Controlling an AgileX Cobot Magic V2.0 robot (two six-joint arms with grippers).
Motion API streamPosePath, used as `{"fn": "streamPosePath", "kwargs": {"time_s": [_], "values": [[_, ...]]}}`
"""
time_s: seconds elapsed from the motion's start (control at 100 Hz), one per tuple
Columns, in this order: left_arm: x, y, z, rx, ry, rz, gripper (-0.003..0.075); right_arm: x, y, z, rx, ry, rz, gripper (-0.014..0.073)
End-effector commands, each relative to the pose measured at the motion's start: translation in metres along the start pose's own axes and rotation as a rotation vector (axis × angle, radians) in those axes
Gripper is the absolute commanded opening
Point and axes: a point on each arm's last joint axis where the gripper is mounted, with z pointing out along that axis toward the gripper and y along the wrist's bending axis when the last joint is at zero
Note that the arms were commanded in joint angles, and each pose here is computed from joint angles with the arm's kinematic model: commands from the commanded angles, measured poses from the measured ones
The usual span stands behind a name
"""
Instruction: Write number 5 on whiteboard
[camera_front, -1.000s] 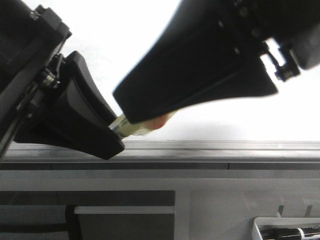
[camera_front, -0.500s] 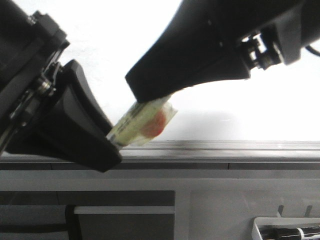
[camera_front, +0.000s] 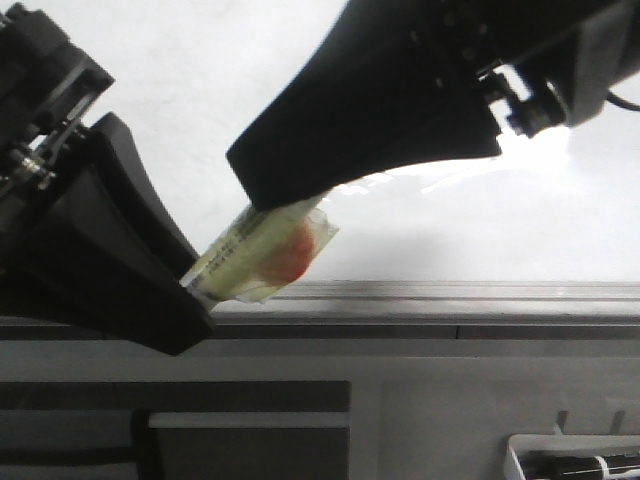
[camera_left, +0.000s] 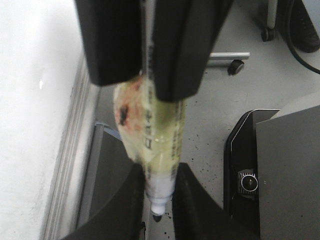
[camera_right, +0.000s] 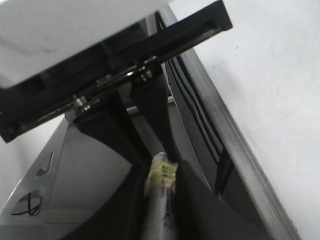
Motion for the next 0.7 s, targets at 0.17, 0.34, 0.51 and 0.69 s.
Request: {"fn": "streamPosePath", "kwargs": {"time_s": [0.17, 0.34, 0.51, 0.69], "values": [[-0.0267, 0.0117, -0.0198, -0.135, -0.164, -0.043, -0.0020, -0.0047, 0.0086, -0.0004, -0.092, -0.003, -0.020, 0.0347], [-0.0270, 0.0116, -0.0199, -0.133, -0.169, -0.050, -0.0020, -0.0048, 0.0079, -0.0004, -0.084, -0.005, -0.020, 0.0346], [-0.0270, 0.0114, -0.0198, -0.131, -0.168, -0.051, -0.0020, -0.0039, 0.0071, -0.0003, -0.076, 0.005, -0.036, 0.0305], [-0.0272, 0.0113, -0.0203, -0.131, -0.170, -0.051, -0.0020, -0.0021, 0.0063, -0.0003, -0.068, 0.024, -0.068, 0.0151]]}}
